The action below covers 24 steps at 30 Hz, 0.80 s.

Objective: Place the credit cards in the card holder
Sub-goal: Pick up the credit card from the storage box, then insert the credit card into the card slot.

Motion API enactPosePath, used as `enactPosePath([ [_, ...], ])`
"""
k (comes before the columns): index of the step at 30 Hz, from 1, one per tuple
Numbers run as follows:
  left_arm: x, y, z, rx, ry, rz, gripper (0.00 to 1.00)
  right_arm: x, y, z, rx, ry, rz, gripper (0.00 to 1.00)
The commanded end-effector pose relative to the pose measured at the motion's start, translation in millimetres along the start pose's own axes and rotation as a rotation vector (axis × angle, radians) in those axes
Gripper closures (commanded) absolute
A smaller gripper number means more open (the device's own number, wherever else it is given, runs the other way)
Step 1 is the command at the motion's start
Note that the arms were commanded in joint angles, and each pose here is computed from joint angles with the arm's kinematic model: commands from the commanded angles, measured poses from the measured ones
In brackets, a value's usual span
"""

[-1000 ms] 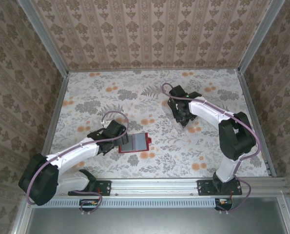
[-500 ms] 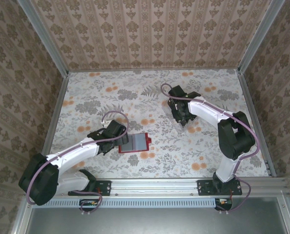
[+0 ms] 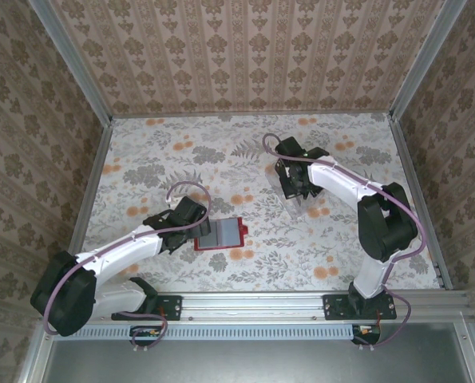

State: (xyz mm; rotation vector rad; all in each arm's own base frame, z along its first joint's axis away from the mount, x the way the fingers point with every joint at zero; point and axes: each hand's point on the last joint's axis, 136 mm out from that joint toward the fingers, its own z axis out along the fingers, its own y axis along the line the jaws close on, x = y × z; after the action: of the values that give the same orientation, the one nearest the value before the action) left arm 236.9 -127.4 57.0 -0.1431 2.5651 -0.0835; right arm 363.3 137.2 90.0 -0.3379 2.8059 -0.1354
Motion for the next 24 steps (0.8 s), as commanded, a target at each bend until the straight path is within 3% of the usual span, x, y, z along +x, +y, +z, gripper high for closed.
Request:
enactPosePath([
  [1, -9, -4, -4, 0.009, -0.012, 0.016, 0.00, -14, 8, -29, -0.067, -0.057, -0.003, 1.00],
  [8, -5, 0, -4, -0.009, 0.003, 0.039, 0.00, -30, 32, -86, -0.264, -0.198, 0.080, 1.00],
  [14, 2, 5, -2, -0.024, 0.019, 0.042, 0.00, -25, 85, -113, -0.478, -0.266, 0.158, 1.00],
  [19, 5, 11, -2, -0.038, 0.019, 0.024, 0.00, -10, 160, -112, -0.615, -0.299, 0.243, 1.00],
  [24, 6, 15, -4, -0.052, 0.013, 0.009, 0.00, 7, 215, -94, -0.608, -0.310, 0.269, 1.00],
])
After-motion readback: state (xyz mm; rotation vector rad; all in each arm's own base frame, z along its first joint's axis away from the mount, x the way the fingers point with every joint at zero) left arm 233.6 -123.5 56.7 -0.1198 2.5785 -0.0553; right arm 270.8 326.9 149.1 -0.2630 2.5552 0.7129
